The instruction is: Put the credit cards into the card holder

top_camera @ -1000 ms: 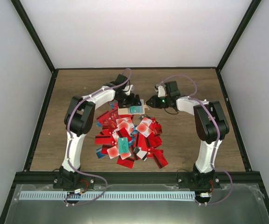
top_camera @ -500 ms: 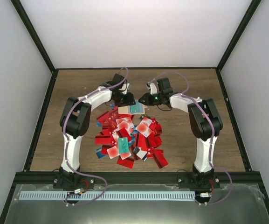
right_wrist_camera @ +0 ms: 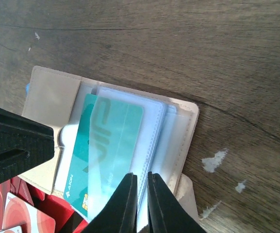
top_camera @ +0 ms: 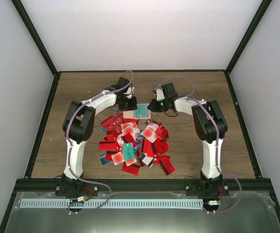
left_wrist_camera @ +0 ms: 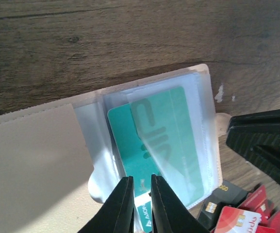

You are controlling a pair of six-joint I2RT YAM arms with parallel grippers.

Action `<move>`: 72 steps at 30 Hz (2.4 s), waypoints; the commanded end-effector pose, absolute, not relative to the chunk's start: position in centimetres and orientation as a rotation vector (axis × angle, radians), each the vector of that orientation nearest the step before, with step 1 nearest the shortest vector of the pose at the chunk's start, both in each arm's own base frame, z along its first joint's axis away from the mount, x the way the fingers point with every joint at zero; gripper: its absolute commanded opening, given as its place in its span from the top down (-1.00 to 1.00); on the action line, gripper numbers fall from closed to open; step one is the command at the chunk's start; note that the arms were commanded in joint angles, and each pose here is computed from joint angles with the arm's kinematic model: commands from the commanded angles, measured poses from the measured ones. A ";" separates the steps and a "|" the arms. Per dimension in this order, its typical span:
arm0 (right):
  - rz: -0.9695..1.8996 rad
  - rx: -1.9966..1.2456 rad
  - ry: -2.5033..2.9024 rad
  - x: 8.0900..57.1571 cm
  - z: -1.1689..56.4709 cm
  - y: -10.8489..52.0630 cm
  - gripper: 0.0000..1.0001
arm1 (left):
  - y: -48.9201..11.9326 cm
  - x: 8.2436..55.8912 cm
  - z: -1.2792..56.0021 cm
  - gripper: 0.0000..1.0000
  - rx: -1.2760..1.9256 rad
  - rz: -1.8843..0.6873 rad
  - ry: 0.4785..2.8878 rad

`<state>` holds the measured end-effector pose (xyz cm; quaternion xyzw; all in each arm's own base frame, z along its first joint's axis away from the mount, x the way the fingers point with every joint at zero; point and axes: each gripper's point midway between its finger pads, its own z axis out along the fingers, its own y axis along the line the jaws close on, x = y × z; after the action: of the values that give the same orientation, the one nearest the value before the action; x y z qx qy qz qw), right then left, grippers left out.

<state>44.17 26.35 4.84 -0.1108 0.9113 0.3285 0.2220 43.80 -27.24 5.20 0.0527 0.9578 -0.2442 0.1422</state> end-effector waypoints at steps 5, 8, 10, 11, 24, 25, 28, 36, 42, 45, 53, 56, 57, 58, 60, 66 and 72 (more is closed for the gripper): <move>0.863 -0.321 2.543 44.1 3.3 26.1 0.83 | -26.3 44.4 3.4 0.82 0.130 -0.623 2.795; 0.873 -0.322 2.548 44.0 3.0 26.2 0.83 | -26.3 44.4 3.0 0.89 0.125 -0.620 2.803; 0.879 -0.325 2.546 43.9 3.0 26.3 0.84 | -26.4 44.4 2.7 0.91 0.123 -0.624 2.809; 0.882 -0.325 2.546 43.9 3.0 26.3 0.84 | -26.5 44.3 2.7 0.92 0.125 -0.630 2.810; 0.924 -0.334 2.540 43.8 2.8 26.7 0.85 | -27.8 44.4 2.1 0.92 0.131 -0.669 2.821; 0.929 -0.337 2.540 43.7 2.9 26.9 0.85 | -27.9 44.3 2.0 0.92 0.134 -0.668 2.825; 0.938 -0.340 2.533 43.8 3.0 27.0 0.85 | -28.4 44.5 2.1 0.92 0.138 -0.670 2.824; 0.937 -0.338 2.532 44.0 3.0 27.0 0.85 | -29.8 44.1 2.5 0.92 0.152 -0.687 2.823; 0.930 -0.340 2.524 44.0 3.4 27.0 0.85 | -29.8 43.6 2.4 0.92 0.155 -0.664 2.831; 0.916 -0.343 2.511 44.0 4.2 26.7 0.85 | -29.0 43.8 2.7 0.87 0.141 -0.626 2.816; 0.993 -0.360 2.445 43.5 7.8 27.2 0.78 | -28.0 44.1 4.3 0.56 0.161 -0.593 2.771; 1.030 -0.364 2.429 43.3 8.7 27.5 0.74 | -27.8 44.0 4.9 0.56 0.169 -0.583 2.760; 1.042 -0.368 2.425 43.2 8.9 27.6 0.73 | -27.8 43.9 5.0 0.57 0.172 -0.580 2.758; 1.051 -0.367 2.421 43.1 9.1 27.6 0.72 | -27.7 44.0 5.2 0.57 0.174 -0.575 2.755; 1.067 -0.359 2.418 43.1 9.4 27.7 0.71 | -27.5 44.0 5.5 0.58 0.176 -0.562 2.747; 1.136 -0.349 2.415 42.9 9.4 28.2 0.61 | -28.7 43.8 5.9 0.67 0.232 -0.655 2.719; 1.130 -0.319 2.449 43.1 8.1 27.9 0.49 | -30.1 43.5 4.7 0.76 0.269 -0.769 2.729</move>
<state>42.91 27.96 8.34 -0.1212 0.8826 0.3994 0.2163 43.74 -28.72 4.65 0.0720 0.9581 -0.2335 0.1495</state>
